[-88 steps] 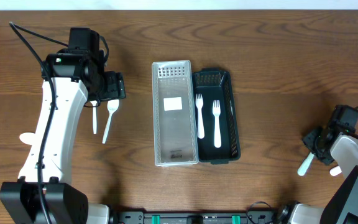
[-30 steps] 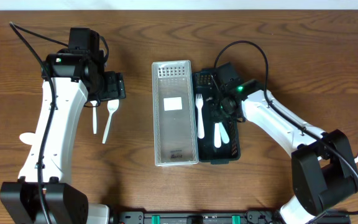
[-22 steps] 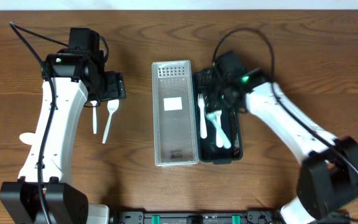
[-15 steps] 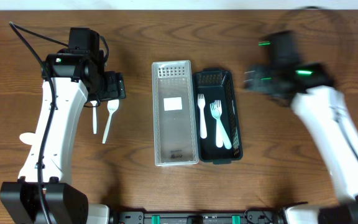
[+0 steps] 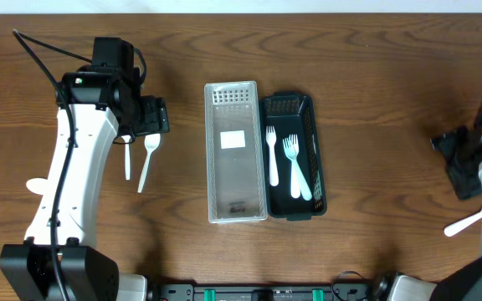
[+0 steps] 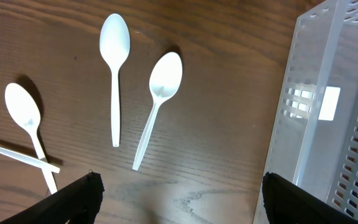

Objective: Pack container
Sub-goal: 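Move the right gripper to the white spoon and grasp it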

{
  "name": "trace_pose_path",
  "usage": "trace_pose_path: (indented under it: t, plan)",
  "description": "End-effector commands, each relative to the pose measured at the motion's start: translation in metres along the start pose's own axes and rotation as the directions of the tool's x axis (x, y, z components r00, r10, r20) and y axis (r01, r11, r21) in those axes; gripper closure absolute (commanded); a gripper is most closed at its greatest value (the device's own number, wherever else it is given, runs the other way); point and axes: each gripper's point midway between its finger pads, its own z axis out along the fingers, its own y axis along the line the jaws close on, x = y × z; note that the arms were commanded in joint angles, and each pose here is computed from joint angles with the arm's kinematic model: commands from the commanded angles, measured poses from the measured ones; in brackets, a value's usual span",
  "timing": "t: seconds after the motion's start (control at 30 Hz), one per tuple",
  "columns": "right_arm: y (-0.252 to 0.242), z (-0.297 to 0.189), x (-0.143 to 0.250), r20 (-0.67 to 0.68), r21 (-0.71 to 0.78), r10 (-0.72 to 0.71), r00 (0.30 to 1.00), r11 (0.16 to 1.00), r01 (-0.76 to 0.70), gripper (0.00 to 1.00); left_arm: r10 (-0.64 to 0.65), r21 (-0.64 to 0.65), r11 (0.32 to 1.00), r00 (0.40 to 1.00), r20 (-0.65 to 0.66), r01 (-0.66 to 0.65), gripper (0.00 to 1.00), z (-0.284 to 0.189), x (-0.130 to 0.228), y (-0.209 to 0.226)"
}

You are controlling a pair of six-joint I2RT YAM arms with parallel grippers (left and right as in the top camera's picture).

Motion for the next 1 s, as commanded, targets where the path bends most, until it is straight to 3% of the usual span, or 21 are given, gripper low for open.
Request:
trace_pose_path:
  t: [0.0,0.33,0.97]
  plan:
    - [-0.022,0.026,0.009,-0.047,0.034,0.054,0.997,0.998,-0.053,0.09,-0.001,-0.004,1.0,1.0,0.008,0.001,0.16,-0.002,-0.003,0.001]
    - [-0.053,0.068,0.016,-0.088,0.014,0.081,0.993,0.997,-0.081,0.06,-0.002,-0.003,1.0,1.0,0.014,0.002,0.16,-0.002,-0.004,0.001]
    - [-0.096,0.084,-0.034,-0.023,-0.021,0.118,0.993,0.993,-0.118,0.01,-0.002,-0.004,1.0,1.0,0.007,0.002,0.16,-0.002,-0.002,0.001]
